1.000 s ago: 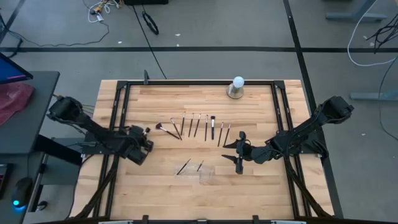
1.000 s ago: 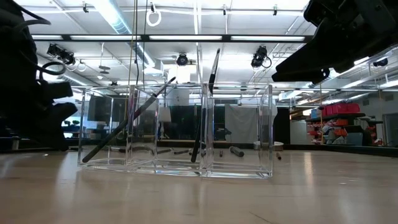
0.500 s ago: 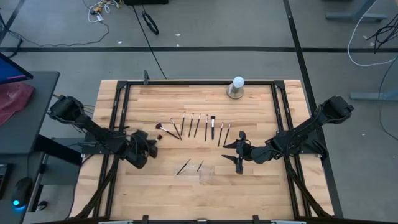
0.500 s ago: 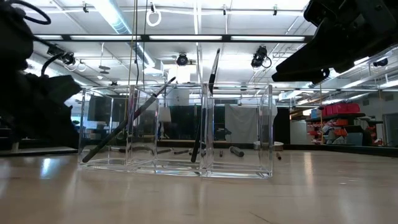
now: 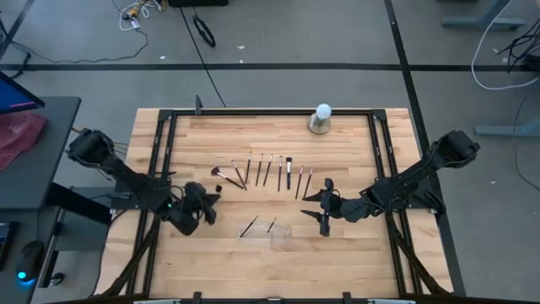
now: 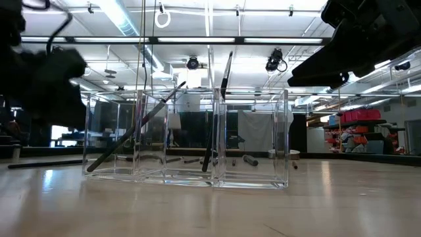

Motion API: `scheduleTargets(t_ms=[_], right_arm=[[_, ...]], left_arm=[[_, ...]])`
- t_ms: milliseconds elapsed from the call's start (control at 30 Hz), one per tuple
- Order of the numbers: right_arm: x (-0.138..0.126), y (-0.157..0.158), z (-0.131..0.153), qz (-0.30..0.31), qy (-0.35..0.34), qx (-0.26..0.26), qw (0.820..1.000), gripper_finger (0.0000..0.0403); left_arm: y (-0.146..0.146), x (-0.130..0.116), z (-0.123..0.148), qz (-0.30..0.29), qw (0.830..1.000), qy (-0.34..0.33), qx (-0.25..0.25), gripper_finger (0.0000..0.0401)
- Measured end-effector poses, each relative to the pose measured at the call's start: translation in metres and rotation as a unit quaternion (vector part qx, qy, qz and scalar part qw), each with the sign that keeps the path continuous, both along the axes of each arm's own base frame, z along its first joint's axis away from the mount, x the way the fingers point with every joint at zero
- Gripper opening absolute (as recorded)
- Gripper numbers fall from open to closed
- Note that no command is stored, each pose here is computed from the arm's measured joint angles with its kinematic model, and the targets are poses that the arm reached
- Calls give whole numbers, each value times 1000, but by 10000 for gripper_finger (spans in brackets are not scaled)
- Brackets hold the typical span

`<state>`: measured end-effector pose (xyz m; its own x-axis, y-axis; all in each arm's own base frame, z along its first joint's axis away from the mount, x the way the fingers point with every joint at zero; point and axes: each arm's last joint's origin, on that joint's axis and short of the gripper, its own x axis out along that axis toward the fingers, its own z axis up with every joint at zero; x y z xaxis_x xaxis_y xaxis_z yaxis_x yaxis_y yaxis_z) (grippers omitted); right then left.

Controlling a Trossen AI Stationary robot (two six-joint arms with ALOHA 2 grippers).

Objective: Put items in baskets/containers
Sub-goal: Put the black brow brush into the transparent organizer

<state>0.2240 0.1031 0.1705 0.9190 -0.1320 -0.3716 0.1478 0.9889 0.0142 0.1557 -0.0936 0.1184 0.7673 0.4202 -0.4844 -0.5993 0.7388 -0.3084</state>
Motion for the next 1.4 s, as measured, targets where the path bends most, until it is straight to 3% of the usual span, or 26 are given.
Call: scheduleTargets(t_ms=[133,233,400,567,733,867,1000,1400], right_arm=[[0,0,0,-3,-1,8,1000,189],[0,0,0,-5,-2,12,1000,189],[0,0,0,-6,-2,13,1000,189],[0,0,0,-6,-2,10,1000,189],[0,0,0,-7,-1,8,1000,189],[0,0,0,-7,-2,8,1000,189],[0,0,0,-7,-2,8,1000,189],[0,0,0,-7,-2,8,1000,189]], left_arm=[[-23,9,24,-54,998,16,37,2],[-33,11,33,-75,993,74,48,1],[-36,5,23,-44,981,187,3,12],[-41,4,7,-18,974,223,-28,97],[-42,5,-9,17,975,221,-4,202],[-42,6,-22,46,978,203,32,234],[-42,6,-35,63,979,182,71,216],[-46,2,-59,79,980,150,108,73]])
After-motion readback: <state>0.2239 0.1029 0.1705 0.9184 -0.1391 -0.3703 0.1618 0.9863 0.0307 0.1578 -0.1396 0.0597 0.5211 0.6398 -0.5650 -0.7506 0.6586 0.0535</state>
